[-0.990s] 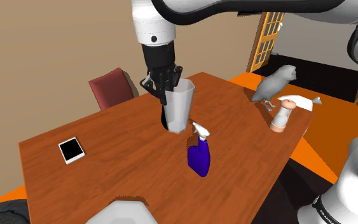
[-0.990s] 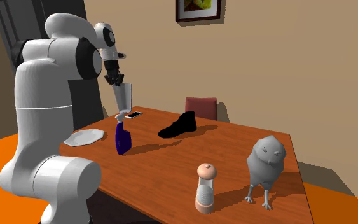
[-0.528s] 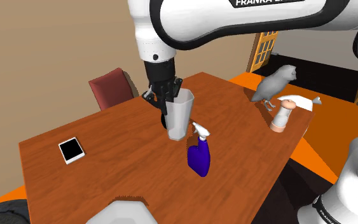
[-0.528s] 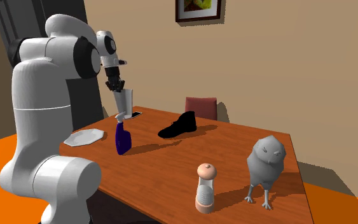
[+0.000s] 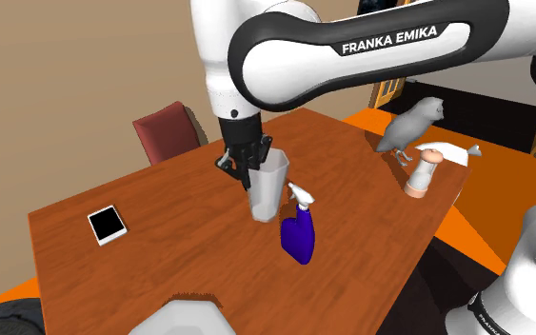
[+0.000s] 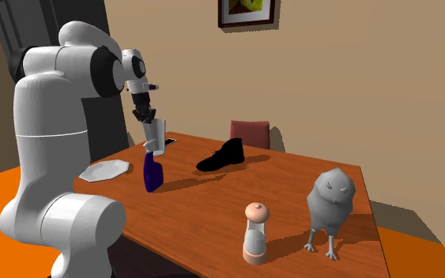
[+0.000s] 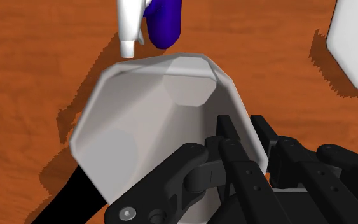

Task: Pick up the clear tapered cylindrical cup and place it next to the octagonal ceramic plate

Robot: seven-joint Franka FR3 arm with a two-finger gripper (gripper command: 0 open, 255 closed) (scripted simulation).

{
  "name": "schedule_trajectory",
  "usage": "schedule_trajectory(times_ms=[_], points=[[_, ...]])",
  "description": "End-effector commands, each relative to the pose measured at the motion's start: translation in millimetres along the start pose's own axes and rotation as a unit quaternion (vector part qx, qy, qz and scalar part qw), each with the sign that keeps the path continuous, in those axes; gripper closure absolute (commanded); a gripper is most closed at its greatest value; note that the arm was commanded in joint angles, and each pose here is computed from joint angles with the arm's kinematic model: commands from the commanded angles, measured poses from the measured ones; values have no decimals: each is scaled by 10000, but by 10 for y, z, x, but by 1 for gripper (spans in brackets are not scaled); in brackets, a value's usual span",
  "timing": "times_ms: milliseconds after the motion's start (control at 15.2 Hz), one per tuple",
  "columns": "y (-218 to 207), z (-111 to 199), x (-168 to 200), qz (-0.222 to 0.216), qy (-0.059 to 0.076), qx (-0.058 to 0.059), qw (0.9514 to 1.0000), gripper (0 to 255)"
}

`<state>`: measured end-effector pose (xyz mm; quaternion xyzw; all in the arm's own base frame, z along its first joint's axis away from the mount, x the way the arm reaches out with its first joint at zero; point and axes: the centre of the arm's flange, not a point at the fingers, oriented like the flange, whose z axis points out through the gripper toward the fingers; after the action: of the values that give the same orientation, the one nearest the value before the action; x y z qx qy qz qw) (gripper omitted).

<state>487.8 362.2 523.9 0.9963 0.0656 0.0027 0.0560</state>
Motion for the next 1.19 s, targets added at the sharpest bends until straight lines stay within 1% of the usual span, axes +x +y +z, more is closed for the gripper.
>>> schedule_trajectory(times_ms=[0,1122], points=[[-6,100,-2,0,5,3,10000,255],[-106,992,0,0,5,3,10000,255]])
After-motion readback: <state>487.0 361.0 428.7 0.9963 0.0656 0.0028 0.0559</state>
